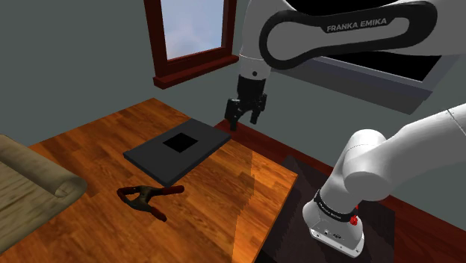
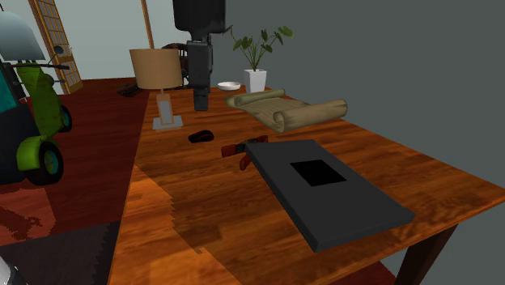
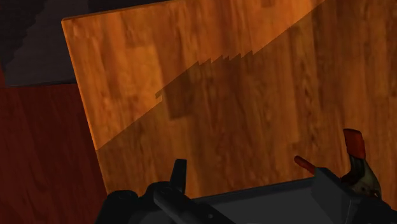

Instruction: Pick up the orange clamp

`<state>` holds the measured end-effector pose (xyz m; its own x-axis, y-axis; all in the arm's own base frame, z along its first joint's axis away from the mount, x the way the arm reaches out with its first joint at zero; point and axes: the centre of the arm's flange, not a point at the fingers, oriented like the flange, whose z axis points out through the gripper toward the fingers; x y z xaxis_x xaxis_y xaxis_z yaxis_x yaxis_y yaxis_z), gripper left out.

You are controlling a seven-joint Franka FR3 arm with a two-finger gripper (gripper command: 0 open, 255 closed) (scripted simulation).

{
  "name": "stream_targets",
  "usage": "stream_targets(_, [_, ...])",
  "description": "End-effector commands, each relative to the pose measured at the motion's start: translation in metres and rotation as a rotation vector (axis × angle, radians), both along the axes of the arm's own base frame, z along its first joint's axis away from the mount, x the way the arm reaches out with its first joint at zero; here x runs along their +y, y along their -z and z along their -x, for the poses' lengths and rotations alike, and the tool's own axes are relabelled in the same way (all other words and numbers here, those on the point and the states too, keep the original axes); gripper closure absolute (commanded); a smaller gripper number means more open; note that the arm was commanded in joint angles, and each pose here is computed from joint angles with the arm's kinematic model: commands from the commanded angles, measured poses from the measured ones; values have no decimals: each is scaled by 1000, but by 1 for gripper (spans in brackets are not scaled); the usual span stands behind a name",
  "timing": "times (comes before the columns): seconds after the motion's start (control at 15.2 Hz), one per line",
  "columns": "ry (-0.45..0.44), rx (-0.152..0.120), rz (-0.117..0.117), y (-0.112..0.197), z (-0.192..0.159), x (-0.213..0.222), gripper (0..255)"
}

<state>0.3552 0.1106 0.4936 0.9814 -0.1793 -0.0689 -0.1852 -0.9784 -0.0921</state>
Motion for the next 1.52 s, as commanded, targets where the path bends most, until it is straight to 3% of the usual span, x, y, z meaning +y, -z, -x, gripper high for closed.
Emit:
stream_targets(0.0, [-2, -1, 2, 15, -11, 19, 0])
stream_targets(1.45, [-35, -5, 39, 171, -123, 243, 0])
